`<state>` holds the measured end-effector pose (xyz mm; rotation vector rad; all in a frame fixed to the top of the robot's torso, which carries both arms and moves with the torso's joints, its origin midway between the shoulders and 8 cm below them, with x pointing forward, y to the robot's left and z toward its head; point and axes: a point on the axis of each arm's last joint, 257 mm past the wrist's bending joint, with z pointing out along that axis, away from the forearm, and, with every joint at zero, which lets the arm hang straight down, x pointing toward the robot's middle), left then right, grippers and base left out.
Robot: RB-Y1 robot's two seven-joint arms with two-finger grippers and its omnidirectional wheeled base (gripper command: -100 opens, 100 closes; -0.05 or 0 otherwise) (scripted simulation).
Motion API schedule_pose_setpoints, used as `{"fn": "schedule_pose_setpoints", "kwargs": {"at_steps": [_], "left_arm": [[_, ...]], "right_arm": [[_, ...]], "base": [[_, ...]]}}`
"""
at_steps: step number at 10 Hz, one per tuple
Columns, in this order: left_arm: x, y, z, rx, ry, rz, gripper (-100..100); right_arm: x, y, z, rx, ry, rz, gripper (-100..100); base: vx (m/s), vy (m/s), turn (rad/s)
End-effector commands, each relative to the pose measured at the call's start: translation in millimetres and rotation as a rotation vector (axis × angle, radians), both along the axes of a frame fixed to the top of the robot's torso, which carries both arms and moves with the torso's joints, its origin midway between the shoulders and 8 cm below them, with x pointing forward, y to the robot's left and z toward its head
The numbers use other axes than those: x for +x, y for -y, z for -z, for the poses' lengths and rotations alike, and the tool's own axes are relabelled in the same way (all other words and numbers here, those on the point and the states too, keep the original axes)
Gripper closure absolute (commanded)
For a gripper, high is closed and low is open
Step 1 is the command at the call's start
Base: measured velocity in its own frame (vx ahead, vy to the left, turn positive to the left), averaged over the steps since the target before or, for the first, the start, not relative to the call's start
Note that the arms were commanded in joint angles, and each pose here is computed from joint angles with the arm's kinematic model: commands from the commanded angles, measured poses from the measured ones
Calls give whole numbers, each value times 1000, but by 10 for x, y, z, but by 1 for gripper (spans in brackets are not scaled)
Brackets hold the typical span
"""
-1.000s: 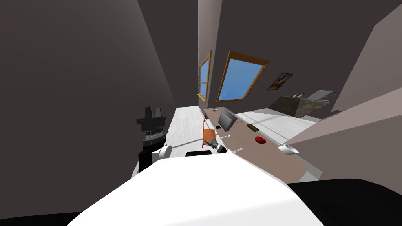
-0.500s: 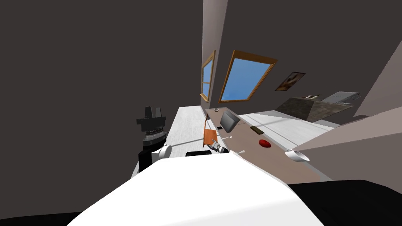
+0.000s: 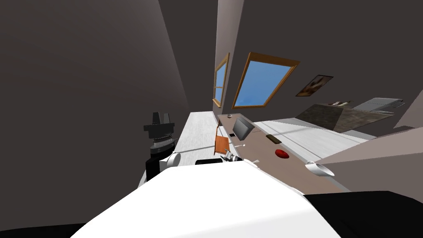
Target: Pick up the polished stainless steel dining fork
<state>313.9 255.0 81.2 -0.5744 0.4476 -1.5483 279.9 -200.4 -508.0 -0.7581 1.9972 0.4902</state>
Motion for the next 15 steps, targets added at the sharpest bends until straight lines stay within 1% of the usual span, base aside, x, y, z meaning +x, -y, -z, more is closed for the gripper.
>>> {"fn": "schedule_pose_setpoints", "kwargs": {"at_steps": [1, 2, 3, 4, 5, 6, 7, 9, 10, 11, 13, 14, 15], "left_arm": [[0, 0, 0, 0, 0, 0, 0], [0, 0, 0, 0, 0, 0, 0], [0, 0, 0, 0, 0, 0, 0], [0, 0, 0, 0, 0, 0, 0], [0, 0, 0, 0, 0, 0, 0], [0, 0, 0, 0, 0, 0, 0], [0, 0, 0, 0, 0, 0, 0], [0, 0, 0, 0, 0, 0, 0], [0, 0, 0, 0, 0, 0, 0], [0, 0, 0, 0, 0, 0, 0], [0, 0, 0, 0, 0, 0, 0], [0, 0, 0, 0, 0, 0, 0], [0, 0, 0, 0, 0, 0, 0]], "right_arm": [[-50, 105, 104, -23, -19, 0, -100], [-137, 277, 221, -99, -31, -44, -100], [-192, 351, 287, -111, -49, -35, -100], [-287, 561, 399, -188, -65, -75, -100], [-321, 605, 433, -195, -76, -70, -100], [-444, 876, 554, -277, -103, -103, -100], [-444, 876, 554, -277, -103, -103, -100], [-671, 1430, 720, -430, -154, -161, -100], [-772, 1723, 763, -504, -179, -186, -100], [-774, 1725, 764, -504, -180, -186, -100], [-949, 2249, 796, -632, -224, -228, -100], [-804, 2051, 743, -606, -182, -247, -100], [-876, 2150, 771, -619, -203, -238, -100]], "base": [[-6, -8, -14], [-16, -12, 134], [-20, -16, 76], [-30, -21, 97], [-27, -22, 69], [-32, -25, 119], [-29, -24, 62], [-50, -26, 134], [-64, -47, 156], [-39, -40, 43], [-45, -37, 91], [-38, -38, 40], [-16, -12, 0]]}}
